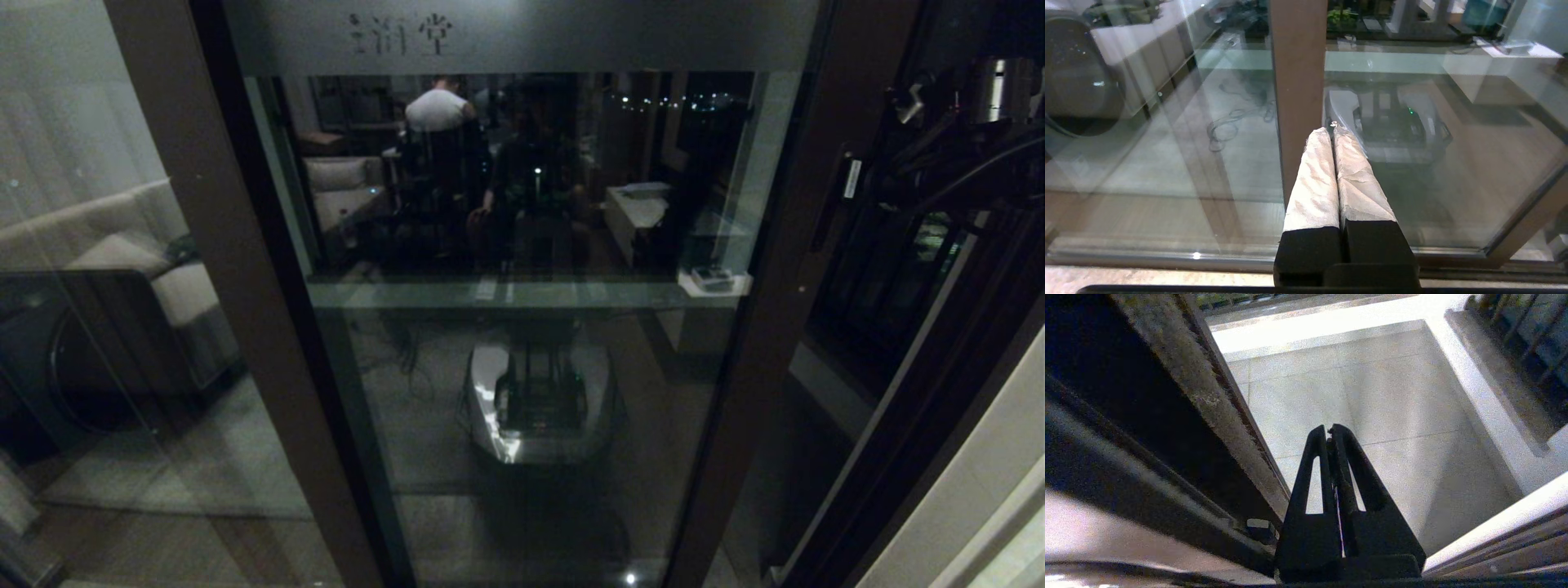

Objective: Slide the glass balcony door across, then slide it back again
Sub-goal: Open the slid door

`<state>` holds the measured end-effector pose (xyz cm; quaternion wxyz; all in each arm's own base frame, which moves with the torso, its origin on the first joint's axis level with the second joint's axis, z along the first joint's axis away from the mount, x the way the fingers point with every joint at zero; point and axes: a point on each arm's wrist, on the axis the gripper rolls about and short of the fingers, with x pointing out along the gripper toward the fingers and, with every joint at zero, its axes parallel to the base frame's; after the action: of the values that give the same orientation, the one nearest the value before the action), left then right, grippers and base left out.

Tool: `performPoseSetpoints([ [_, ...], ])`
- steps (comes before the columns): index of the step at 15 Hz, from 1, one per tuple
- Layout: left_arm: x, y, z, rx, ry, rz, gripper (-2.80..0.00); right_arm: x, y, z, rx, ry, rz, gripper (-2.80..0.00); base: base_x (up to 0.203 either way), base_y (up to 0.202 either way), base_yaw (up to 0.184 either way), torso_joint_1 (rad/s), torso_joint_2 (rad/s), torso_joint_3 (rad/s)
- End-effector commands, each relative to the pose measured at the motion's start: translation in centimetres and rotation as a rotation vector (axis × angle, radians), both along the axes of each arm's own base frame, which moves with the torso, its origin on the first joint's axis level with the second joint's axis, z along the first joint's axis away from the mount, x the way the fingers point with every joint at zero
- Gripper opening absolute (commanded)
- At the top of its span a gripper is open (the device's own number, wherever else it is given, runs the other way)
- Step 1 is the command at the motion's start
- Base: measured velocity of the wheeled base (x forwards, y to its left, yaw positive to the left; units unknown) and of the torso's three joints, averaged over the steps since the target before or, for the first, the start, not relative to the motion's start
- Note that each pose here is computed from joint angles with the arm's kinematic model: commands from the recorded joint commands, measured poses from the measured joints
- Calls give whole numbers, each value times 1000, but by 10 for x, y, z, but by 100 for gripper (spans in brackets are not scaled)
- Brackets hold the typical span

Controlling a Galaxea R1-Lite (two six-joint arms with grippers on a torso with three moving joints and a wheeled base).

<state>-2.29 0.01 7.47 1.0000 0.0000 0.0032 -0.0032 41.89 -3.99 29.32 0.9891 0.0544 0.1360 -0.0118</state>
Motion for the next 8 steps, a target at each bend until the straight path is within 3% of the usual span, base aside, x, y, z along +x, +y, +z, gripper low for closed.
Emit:
performPoseSetpoints([
  [1,0,0,0,0,0,0,-280,0,13,2,-2,-3,24,-280,0,0,0,0,0,0],
  [8,0,0,0,0,1,0,-280,-1,34,3,-15,-3,17,-280,0,0,0,0,0,0],
])
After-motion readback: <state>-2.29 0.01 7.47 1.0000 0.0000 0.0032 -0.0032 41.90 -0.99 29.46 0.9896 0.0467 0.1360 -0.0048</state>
